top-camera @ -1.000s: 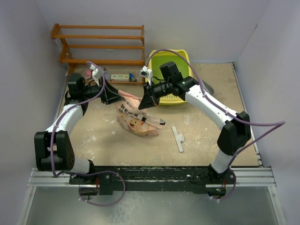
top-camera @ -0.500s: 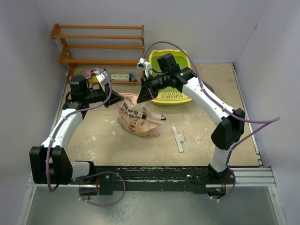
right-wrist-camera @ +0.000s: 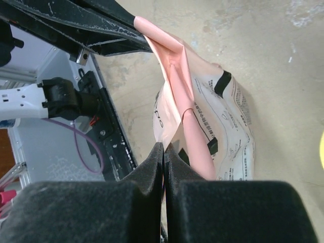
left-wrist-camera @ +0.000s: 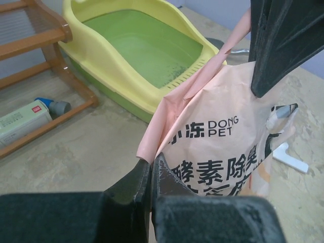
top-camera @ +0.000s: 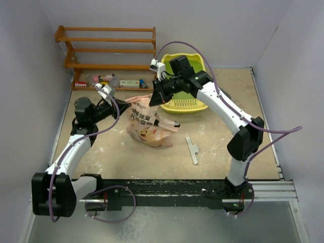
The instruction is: Fill the litter box with clean litter
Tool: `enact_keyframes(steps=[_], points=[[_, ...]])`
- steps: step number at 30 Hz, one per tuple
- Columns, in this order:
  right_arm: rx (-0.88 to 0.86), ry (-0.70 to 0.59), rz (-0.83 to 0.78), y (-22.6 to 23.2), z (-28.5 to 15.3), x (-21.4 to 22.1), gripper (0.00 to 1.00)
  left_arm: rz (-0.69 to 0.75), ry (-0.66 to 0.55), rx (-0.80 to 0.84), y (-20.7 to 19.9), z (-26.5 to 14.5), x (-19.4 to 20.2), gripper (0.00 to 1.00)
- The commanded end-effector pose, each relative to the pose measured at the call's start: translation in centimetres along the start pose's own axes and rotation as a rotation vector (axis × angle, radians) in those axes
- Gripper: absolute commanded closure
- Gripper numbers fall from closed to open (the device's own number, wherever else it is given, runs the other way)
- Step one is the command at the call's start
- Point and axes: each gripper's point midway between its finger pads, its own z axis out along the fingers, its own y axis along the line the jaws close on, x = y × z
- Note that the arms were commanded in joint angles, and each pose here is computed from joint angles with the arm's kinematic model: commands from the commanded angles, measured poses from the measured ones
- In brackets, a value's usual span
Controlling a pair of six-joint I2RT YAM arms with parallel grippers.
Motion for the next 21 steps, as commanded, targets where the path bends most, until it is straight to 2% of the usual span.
enact_keyframes(steps=[1, 11, 17, 21], points=[[0.073, -0.07, -0.043, -0.5, -0.5, -2.6, 1.0, 0.169, -0.307, -0.014, -0.4, 0.4, -8.4, 1.0], [0.153, -0.124, -0.066, -1.3, -1.1, -5.4, 1.0, 0.302, -0.465, -0.108, 0.3, 0.2, -15.9, 1.0], [0.174, -0.142, -0.084, -1.2, -1.7, -5.9, 1.0, 0.314, -0.511, -0.094, 0.5, 0.5, -14.9, 1.0], [0.178, -0.13, -0.078, -1.3, -1.2, -5.1, 1.0, 0.299, -0.475, -0.116, 1.3, 0.7, -11.7, 1.0]])
